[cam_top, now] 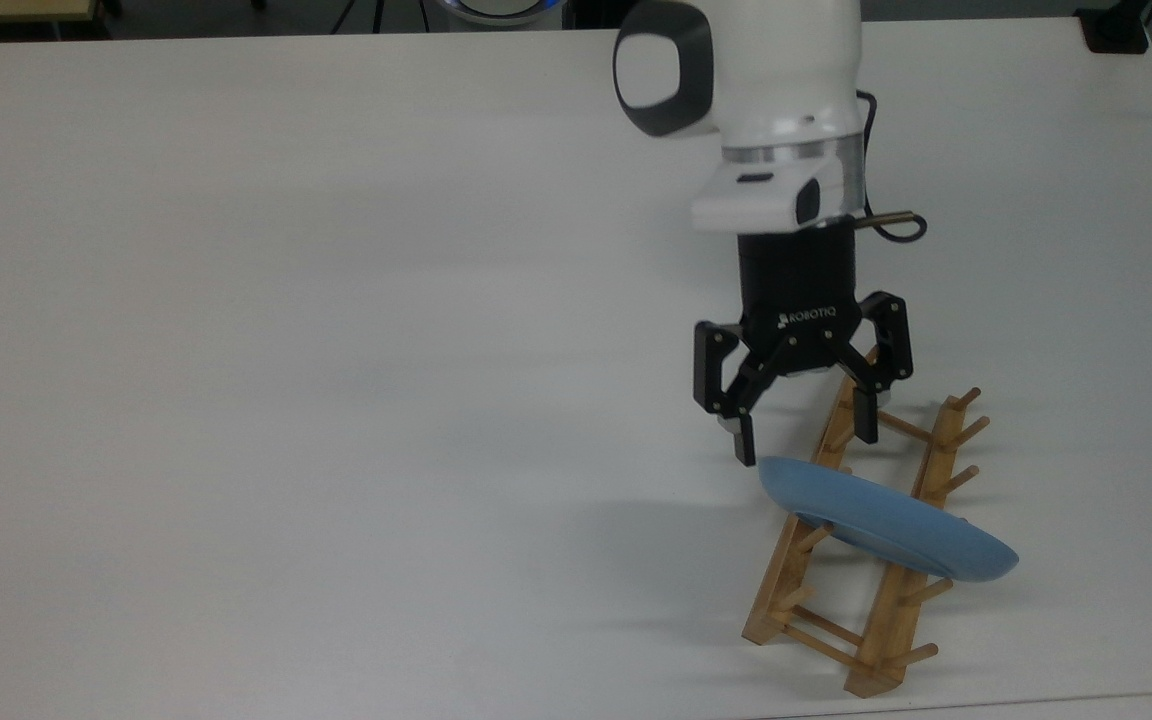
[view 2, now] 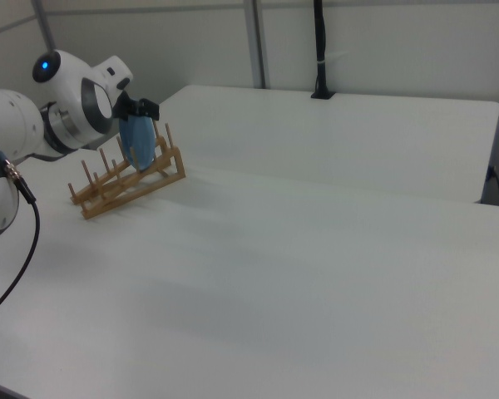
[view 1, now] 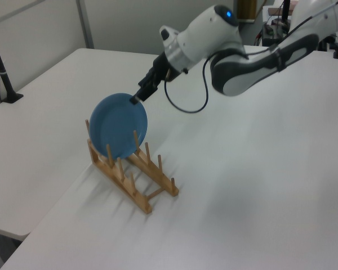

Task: Pick plate from plate rack
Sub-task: 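Close the gripper on the blue plate's rim in the rack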

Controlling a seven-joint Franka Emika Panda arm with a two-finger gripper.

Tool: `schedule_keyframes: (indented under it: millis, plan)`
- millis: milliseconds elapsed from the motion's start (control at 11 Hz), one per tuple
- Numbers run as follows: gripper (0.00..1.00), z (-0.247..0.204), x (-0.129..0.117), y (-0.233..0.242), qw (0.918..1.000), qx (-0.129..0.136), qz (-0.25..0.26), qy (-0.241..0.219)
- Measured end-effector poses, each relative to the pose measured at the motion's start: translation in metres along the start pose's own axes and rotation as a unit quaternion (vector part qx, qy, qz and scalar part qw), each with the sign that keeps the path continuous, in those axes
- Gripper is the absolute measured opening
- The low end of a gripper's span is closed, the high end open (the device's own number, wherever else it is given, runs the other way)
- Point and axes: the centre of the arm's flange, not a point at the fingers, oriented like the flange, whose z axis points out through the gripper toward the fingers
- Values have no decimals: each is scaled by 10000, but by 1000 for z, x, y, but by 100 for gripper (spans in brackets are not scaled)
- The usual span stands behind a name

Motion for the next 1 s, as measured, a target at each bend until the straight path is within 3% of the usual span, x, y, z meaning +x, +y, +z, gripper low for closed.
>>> schedule_keyframes:
  millis: [274,365,456,730,821,1004]
  plan:
    - [89,18,-11,-5,9999,98,-1,35]
    - [78,21,-13,-4,9999,105,4,44]
    - [59,23,-12,-4,9999,104,12,60]
    - [29,21,-8,-3,9999,100,20,102]
    - [13,21,-8,-3,9999,96,15,104]
    - [8,22,-8,-2,9999,89,14,102]
